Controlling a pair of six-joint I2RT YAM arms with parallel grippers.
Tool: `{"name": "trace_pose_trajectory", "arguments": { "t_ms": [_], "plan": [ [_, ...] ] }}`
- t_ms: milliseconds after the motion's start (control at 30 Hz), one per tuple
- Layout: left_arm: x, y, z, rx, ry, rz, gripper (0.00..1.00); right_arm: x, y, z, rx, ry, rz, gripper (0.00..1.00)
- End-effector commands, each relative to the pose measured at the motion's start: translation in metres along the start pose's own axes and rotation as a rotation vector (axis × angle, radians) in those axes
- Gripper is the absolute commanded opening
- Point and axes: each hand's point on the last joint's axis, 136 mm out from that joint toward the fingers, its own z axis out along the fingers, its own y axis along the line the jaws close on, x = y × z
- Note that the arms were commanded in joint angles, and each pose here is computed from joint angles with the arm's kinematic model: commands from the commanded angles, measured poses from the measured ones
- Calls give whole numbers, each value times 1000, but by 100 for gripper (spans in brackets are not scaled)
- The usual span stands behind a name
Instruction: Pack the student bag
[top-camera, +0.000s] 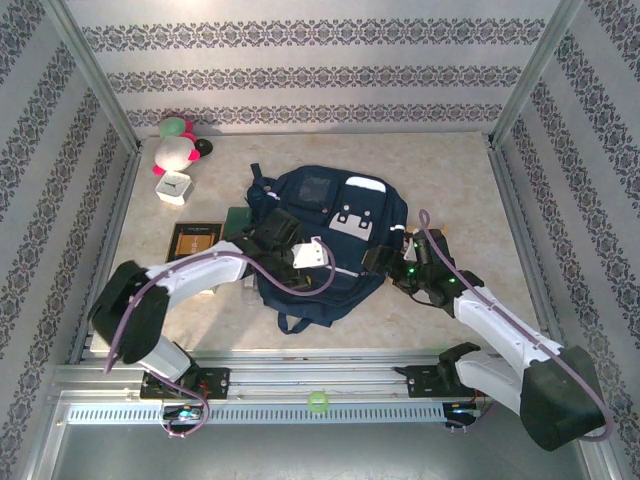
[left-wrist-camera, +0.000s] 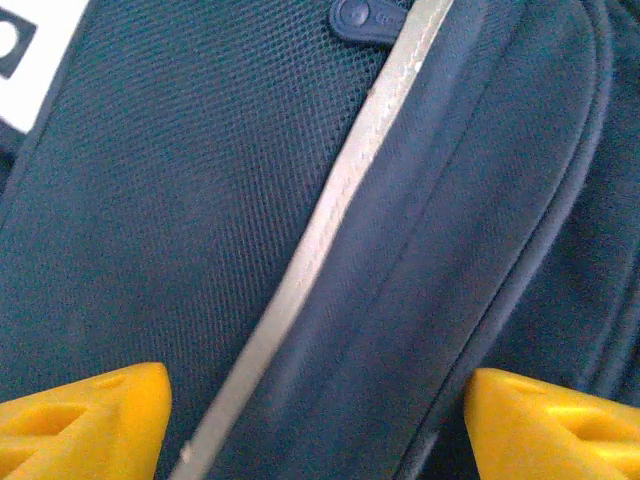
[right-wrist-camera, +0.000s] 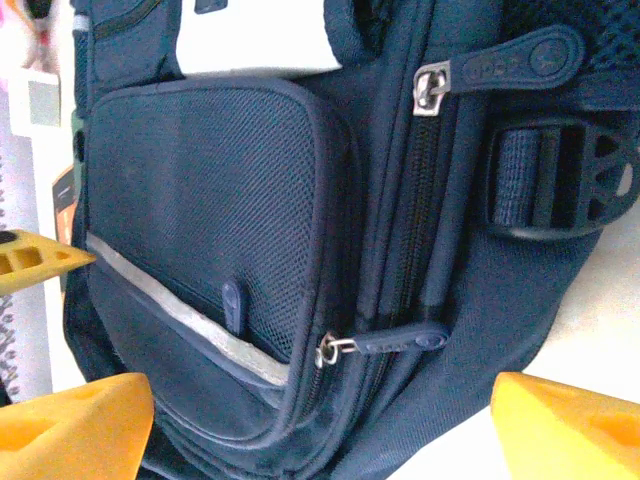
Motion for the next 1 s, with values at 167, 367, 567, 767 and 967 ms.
{"name": "trace_pose_trajectory", "arguments": {
  "t_ms": [167,367,567,767,967],
  "plan": [
    [-31,27,22,-63,-73,132,26,-15,9,-6,4,-59,-42,86],
    [-86,44,-50,-106,-241,-14,0,-19,18,-39,56,-104,-181,87],
    [-110,55,-106,-183,-344,-80,0,-16,13,-36,33,-88,-112,87],
    [-105,55,-120,-222,-342,-110,0,-34,-14,-18,66,-214,69,86],
    [-103,49,-121,-206,-360,-146,0,-46,-14,5,47,-217,85,86]
  ]
}}
